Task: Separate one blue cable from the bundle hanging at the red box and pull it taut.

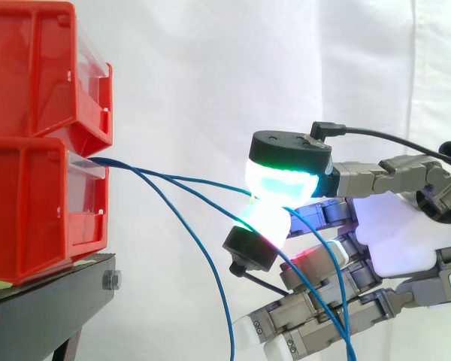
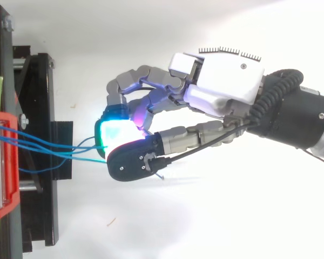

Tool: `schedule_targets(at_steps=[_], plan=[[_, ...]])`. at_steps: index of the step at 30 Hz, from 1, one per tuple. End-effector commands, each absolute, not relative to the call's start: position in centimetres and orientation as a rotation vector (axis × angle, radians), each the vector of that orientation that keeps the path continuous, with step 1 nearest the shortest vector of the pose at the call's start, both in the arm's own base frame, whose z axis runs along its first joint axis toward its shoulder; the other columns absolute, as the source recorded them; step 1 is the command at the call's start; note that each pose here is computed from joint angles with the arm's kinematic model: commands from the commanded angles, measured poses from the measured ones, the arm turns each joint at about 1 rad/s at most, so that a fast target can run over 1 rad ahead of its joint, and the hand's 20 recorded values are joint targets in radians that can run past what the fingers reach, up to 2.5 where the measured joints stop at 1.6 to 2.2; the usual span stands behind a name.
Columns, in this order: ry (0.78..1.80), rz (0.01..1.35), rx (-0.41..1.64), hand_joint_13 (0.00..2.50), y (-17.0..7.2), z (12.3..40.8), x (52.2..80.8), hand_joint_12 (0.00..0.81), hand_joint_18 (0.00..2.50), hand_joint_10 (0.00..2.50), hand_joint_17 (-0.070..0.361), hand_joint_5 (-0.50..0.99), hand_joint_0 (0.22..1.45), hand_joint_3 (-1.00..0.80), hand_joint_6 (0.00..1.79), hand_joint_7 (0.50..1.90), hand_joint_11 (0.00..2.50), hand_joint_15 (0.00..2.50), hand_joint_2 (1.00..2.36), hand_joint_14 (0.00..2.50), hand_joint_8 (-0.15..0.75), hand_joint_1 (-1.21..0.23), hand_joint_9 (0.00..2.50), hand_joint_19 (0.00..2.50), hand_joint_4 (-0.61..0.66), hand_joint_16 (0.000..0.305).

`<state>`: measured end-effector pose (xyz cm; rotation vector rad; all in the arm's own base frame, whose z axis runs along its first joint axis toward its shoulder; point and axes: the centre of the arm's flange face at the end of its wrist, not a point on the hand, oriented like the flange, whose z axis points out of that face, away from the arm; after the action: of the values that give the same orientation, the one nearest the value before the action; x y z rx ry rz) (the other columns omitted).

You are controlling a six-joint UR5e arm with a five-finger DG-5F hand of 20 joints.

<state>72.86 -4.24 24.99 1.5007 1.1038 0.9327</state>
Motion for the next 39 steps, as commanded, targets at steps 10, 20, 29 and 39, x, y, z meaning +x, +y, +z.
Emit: schedule_targets(at_steps=[10, 20, 29, 39], plan=[[1.105, 0.935, 1.500, 0.55, -4.16, 24.94, 72.86, 0.273, 0.45, 0.01, 0.067, -0.19, 0.68, -0.07, 0.94, 1.32, 1.44, 0.33, 1.03, 0.01, 0.304, -0.77, 0.84, 0.13, -0.32, 0.030], [1.097, 0.933, 1.498, 0.60, -4.21, 24.98, 72.90, 0.281, 0.46, 0.83, 0.067, -0.19, 0.68, -0.06, 0.94, 1.32, 1.43, 0.42, 1.03, 0.02, 0.292, -0.77, 0.79, 0.16, -0.30, 0.030], [1.095, 0.935, 1.498, 0.61, -4.20, 25.05, 72.94, 0.286, 0.47, 0.74, 0.068, -0.19, 0.67, -0.07, 0.94, 1.31, 1.40, 0.42, 1.03, 0.02, 0.295, -0.77, 0.81, 0.17, -0.29, 0.030], [1.095, 0.935, 1.498, 0.61, -4.11, 25.05, 72.94, 0.290, 0.48, 0.00, 0.070, -0.19, 0.67, -0.07, 0.94, 1.31, 1.56, 0.39, 1.02, 0.01, 0.315, -0.77, 0.96, 0.17, -0.28, 0.031]])
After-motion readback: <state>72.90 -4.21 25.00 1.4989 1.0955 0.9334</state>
